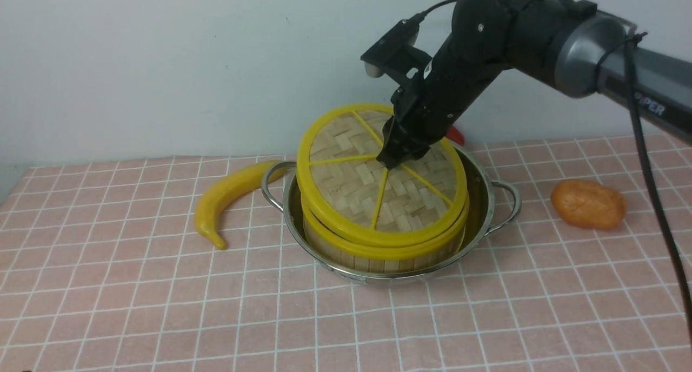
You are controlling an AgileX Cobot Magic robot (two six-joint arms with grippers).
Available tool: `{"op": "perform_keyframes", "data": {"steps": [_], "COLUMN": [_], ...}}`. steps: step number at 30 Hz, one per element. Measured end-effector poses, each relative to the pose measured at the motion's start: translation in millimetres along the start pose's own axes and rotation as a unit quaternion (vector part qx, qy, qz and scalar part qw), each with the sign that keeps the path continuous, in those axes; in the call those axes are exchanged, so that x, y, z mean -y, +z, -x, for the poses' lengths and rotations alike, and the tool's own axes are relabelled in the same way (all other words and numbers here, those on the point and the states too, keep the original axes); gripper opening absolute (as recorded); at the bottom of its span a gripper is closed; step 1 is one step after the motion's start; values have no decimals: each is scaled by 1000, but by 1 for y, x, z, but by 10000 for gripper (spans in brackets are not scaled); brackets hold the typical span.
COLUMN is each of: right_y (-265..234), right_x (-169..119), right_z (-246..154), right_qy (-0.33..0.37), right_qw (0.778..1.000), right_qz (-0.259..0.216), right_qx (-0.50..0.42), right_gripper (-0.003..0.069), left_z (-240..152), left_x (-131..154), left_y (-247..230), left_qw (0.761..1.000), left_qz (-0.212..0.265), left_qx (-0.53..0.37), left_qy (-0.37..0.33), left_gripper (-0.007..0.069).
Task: Place the steamer in the pot on the pink tablecloth, and put the lid on the steamer.
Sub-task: 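Place the bamboo steamer lid onto the steamer basket in the pot with the right gripper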
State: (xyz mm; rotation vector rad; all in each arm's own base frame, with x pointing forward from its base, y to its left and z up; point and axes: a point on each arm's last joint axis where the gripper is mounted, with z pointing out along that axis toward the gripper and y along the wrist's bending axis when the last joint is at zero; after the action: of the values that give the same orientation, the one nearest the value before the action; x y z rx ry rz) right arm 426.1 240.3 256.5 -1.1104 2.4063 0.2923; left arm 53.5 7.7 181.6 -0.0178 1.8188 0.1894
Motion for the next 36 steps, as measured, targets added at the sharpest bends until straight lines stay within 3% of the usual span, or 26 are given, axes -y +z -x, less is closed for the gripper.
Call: {"op": "perform_keyframes", "data": {"steps": [16,36], "right_y": [-50,-20], "right_x": [-8,-3], "right_z": [1,4], "right_qy": [-11,0], "right_qw": [1000,1000], "right_qz": [-5,0], "right_qx": [-10,13], "right_gripper": [146,146], "left_z": [0,0], "left_x": [0,0], "left_y": [0,0], "left_qw": [1000,1000], "left_qz": [0,0], "left_qx": [0,0], "left_qy": [0,0], "left_gripper": [243,243]}}
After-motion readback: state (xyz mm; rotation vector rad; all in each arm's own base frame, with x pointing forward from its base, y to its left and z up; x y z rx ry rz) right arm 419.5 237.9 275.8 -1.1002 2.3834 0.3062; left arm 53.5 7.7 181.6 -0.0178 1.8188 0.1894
